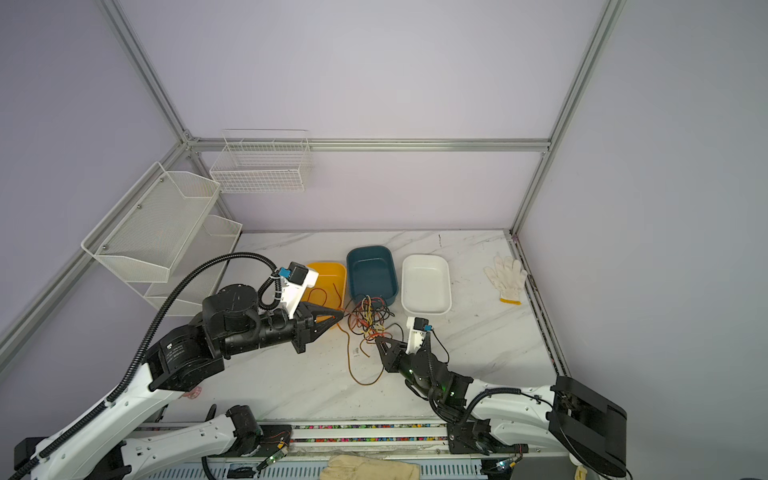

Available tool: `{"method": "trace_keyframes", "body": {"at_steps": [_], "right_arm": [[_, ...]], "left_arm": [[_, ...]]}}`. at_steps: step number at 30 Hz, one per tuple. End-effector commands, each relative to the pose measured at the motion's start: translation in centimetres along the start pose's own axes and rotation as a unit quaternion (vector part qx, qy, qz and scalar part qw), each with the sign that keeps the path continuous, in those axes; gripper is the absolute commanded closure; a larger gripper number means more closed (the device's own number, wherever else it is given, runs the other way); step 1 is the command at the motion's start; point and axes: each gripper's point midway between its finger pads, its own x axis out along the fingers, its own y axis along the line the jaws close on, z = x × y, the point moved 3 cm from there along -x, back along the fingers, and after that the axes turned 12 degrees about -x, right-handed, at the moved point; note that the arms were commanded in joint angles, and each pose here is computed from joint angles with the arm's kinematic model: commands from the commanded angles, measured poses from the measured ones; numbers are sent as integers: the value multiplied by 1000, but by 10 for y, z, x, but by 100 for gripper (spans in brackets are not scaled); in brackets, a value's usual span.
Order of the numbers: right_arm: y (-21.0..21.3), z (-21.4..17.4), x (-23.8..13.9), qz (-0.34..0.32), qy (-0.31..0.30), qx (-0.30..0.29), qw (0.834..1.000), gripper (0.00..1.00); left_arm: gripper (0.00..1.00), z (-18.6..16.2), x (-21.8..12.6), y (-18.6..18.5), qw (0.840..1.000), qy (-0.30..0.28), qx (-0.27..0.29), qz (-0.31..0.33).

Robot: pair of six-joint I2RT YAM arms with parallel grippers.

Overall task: Untangle the cables
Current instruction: 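Pull the red wire with the left gripper away from the right gripper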

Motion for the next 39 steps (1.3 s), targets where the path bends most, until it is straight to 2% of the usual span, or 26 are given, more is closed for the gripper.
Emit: {"method": "trace_keyframes", "body": {"at_steps": [1,4,13,18,24,28,34,39], "right_arm": [[-24,-9,-5,-46,7,-9,999,90],[-32,-11,-8,-57,5,-7,998,100],[-45,-11,-22,-70,-7,18,997,100],[-93,-24,-37,-199,9,60,978,100],[-118,-38,-44,-250,42,94,963,100],[-125,-30,-51,-280,44,87,955,100],[-130,-20,-58,-278,54,104,953,100],[-112,16,-64,-299,26,54,952,100]], "left_arm": [[100,48,-42,-51,991,-96,39,-80],[100,50,-45,-52,991,-98,41,-78],[100,49,-51,-49,993,-91,46,-59],[100,55,-64,-50,992,-103,61,-44],[100,61,-82,-41,989,-119,90,13],[100,63,-95,-32,984,-131,106,50],[100,66,-114,-17,975,-149,119,113],[100,54,-96,-9,980,-119,112,111]]}}
